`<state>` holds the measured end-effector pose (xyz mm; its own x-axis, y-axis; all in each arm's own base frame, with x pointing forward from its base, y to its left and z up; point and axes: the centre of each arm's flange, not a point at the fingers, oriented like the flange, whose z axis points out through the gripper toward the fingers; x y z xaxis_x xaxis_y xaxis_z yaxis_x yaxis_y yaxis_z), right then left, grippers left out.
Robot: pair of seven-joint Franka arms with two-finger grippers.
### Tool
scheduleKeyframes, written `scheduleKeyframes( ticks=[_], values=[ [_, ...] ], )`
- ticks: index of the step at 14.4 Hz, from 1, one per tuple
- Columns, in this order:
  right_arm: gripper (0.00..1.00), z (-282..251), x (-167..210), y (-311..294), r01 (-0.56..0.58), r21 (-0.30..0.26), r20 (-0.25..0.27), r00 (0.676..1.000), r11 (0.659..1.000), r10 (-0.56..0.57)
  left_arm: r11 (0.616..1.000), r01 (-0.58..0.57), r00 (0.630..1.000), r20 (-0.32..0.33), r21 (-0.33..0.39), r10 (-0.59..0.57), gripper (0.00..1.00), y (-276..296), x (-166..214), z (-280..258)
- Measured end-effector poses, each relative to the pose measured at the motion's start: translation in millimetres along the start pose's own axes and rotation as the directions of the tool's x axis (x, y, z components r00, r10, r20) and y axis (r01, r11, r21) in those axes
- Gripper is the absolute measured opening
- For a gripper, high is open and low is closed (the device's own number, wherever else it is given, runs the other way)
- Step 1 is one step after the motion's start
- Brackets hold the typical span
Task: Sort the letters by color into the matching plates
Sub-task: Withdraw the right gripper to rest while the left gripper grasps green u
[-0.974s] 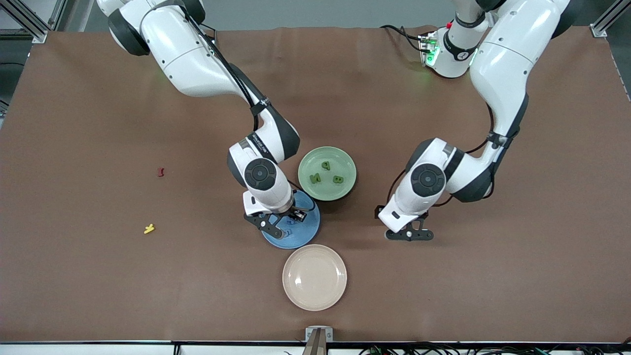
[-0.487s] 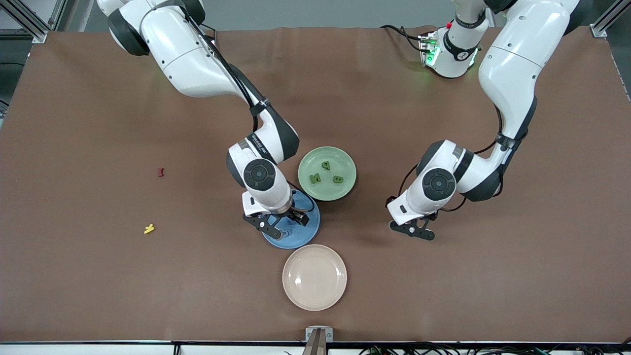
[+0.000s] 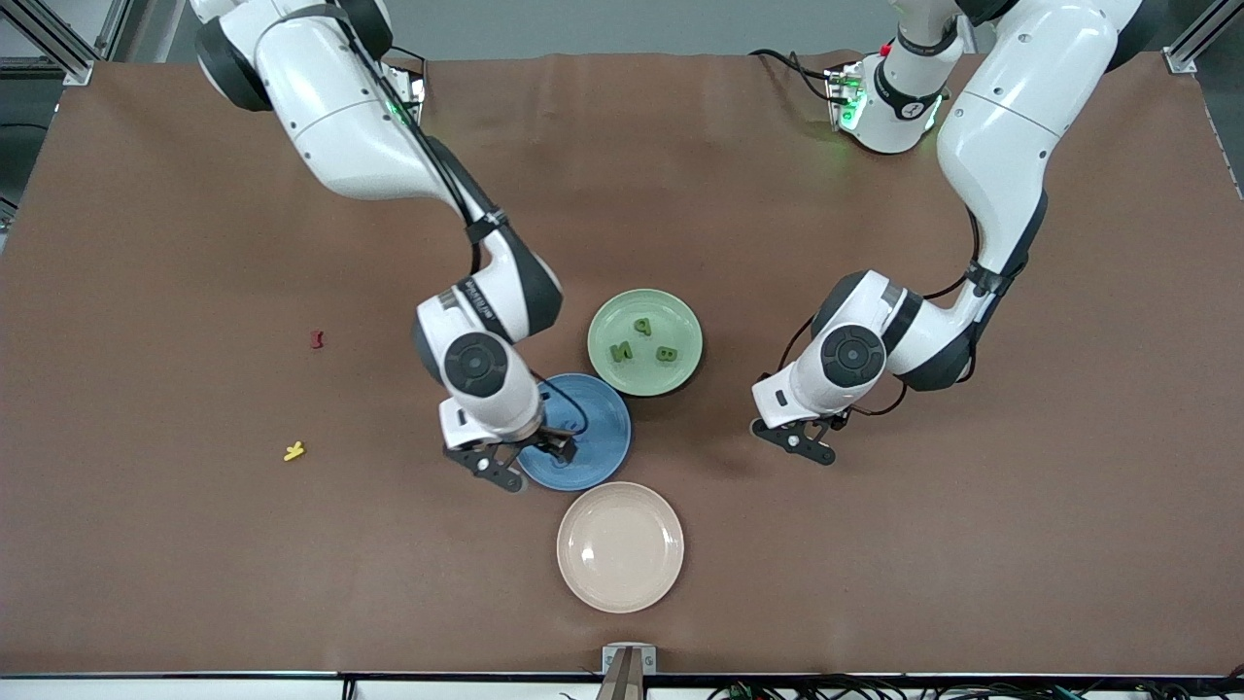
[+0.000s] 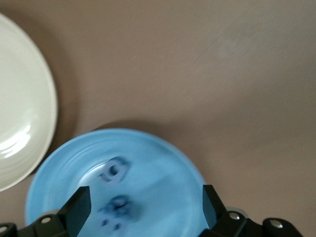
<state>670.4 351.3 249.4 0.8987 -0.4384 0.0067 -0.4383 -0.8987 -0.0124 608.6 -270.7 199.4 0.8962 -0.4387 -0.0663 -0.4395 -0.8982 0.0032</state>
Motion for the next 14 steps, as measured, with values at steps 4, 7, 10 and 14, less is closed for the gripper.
scheduleKeyframes(
  ticks=[4,7,10,14],
  values=[
    [1.0,-24.8,62.2,63.9,0.115,-0.044,0.04,0.993,0.992,-0.113,1.0,0.002,1.0,-0.023,-0.007,-0.002,0.83,-5.9,0.1,1.8],
    [1.0,-55.7,102.0,130.2,0.215,-0.06,0.08,0.974,0.975,-0.21,1.0,0.002,1.0,-0.022,-0.011,-0.002,0.79,-5.6,-1.1,6.3],
    [1.0,-111.2,128.2,202.9,0.299,-0.082,0.143,0.948,0.951,-0.286,1.0,0.001,1.0,-0.023,-0.016,-0.002,0.71,-4.8,-1.2,10.9],
    [1.0,-195.1,131.6,267.3,0.326,-0.085,0.193,0.932,0.942,-0.305,1.0,0.006,1.0,-0.021,-0.02,-0.006,0.66,-7.5,-1.9,15.8]
  ],
)
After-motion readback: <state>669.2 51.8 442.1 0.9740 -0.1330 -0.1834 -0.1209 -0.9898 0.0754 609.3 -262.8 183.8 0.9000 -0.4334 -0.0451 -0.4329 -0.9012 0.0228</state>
